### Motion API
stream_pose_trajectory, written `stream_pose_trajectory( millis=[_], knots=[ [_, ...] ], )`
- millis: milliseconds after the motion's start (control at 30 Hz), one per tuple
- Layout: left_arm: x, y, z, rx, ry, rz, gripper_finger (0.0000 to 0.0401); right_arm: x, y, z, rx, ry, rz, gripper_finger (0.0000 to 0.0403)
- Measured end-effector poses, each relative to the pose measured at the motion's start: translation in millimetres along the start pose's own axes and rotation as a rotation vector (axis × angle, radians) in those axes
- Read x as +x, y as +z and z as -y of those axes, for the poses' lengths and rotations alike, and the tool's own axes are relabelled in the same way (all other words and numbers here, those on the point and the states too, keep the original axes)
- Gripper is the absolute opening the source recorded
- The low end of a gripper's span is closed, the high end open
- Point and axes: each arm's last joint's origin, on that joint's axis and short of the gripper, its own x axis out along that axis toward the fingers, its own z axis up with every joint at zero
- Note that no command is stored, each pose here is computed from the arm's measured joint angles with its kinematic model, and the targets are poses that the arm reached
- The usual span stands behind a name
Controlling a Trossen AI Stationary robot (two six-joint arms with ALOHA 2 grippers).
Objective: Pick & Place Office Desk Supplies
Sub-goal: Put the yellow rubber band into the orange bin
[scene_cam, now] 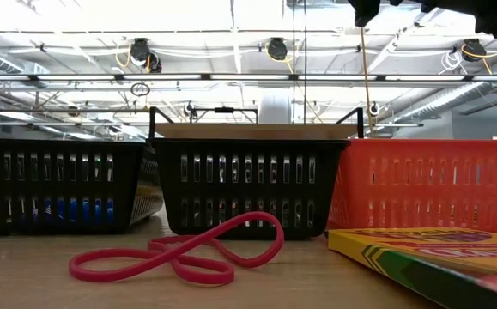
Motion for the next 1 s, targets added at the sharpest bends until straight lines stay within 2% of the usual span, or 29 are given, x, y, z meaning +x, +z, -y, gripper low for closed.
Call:
stream_pose_trajectory(
  millis=[167, 433, 500, 767, 1000],
  knots=[
    [0.0, 0.7, -0.5, -0.001, 0.003, 0.009, 0.0000, 0.0, 0.1, 0.2, -0.004, -0.005, 0.000, 0.0188],
    [0.0, 0.5, -0.3, -0.003, 0.002, 0.006, 0.0000, 0.0, -0.5, 0.2, -0.049, -0.004, -0.005, 0.0034],
    [0.0, 0.3, -0.2, -0.003, 0.002, 0.004, 0.0000, 0.0, -1.1, 0.1, -0.069, -0.004, -0.012, 0.0009],
    [0.0, 0.5, -0.3, -0.003, 0.002, 0.006, 0.0001, 0.0, -1.7, 0.2, -0.081, -0.007, -0.018, 0.0001],
    [0.0, -0.1, -0.3, -0.041, 0.002, 0.000, 0.0039, 0.0, -1.7, 0.2, -0.081, -0.007, -0.018, 0.0001]
  ],
)
